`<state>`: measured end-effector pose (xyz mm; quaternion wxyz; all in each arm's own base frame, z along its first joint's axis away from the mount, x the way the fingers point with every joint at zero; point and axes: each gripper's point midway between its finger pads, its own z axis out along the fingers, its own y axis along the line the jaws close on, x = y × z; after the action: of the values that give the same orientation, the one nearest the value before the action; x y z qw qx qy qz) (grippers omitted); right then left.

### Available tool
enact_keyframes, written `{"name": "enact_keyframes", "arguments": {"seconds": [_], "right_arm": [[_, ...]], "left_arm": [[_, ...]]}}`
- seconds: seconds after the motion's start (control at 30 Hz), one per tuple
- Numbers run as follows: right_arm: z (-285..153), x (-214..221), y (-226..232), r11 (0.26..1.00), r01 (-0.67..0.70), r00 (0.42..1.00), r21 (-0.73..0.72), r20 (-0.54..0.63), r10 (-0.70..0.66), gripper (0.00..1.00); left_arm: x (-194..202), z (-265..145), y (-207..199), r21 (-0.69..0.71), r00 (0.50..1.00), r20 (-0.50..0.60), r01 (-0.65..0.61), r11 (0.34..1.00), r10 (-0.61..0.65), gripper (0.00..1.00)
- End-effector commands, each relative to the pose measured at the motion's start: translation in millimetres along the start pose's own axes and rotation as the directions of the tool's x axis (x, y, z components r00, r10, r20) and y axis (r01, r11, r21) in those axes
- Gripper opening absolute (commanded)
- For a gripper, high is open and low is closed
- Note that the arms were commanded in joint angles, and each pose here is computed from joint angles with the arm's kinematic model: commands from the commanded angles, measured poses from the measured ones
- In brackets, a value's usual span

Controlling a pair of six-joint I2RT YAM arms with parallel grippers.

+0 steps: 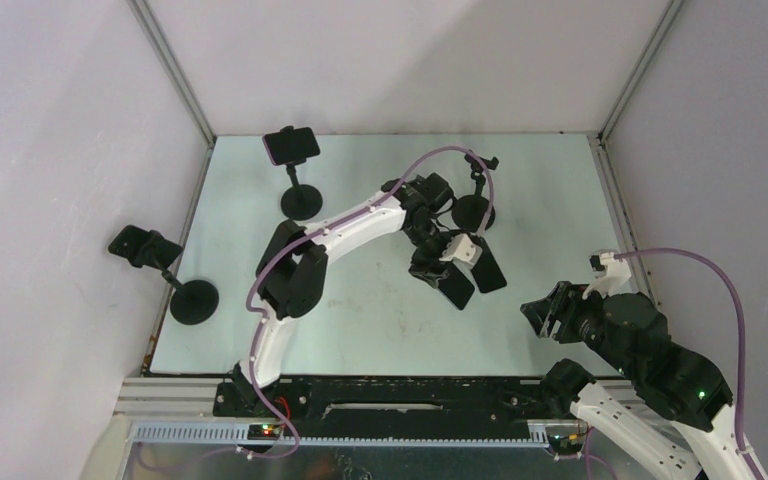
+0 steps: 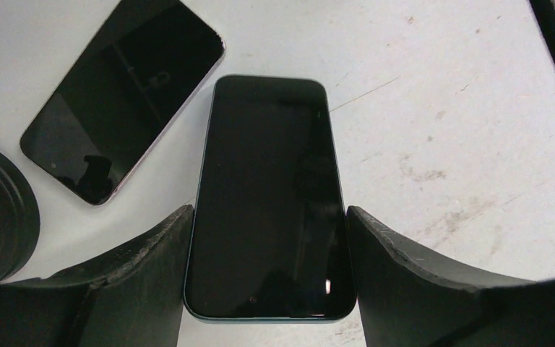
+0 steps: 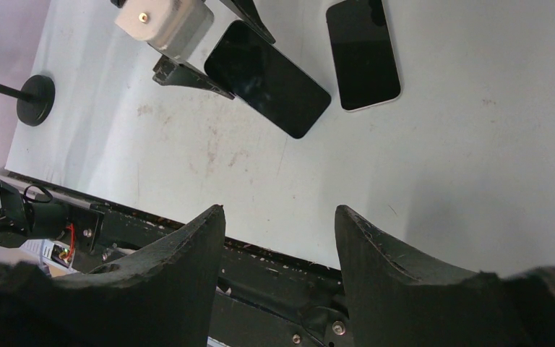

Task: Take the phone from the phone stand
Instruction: Place the phone at the center of the board.

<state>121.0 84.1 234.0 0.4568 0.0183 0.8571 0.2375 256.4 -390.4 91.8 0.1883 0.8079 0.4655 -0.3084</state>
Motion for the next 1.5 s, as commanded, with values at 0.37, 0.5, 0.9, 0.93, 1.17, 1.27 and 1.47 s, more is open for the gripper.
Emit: {"name": "enact_keyframes", "arguments": {"seconds": [0.37,0.5,0.9,0.93,1.17,1.27,1.47], "right_arm": [[0,-2,1,1.000,0.008,1.000,-0.005,0.008,-0.008,0.60],[1,-1,1,1.000,0.010,1.000,-0.005,0.005,-0.010,0.60],[3,-1,2,1.000,0.016,1.000,-0.005,-0.005,-0.016,0.60],[3,-1,2,1.000,0.017,1.000,-0.006,-0.007,-0.017,0.60],[2,-1,2,1.000,0.015,1.000,-0.006,-0.003,-0.015,0.60],[3,0,2,1.000,0.018,1.000,-0.006,-0.007,-0.018,0.60],[4,0,3,1.000,0.022,1.000,-0.004,-0.013,-0.023,0.60]], "left_arm": [[15,11,4,0.042,0.987,-0.159,0.013,0.999,-0.006,0.02],[19,17,1,0.039,0.987,-0.157,0.041,0.998,-0.034,0.03],[26,25,1,0.018,0.979,-0.170,0.121,0.993,-0.116,0.11],[32,25,1,0.008,0.975,-0.189,0.123,0.992,-0.119,0.12],[50,22,20,-0.103,0.950,-0.296,0.070,0.992,-0.098,0.18],[56,22,25,-0.139,0.939,-0.333,0.047,0.989,-0.091,0.24],[55,23,31,-0.176,0.938,-0.332,0.045,0.983,-0.102,0.39]]}}
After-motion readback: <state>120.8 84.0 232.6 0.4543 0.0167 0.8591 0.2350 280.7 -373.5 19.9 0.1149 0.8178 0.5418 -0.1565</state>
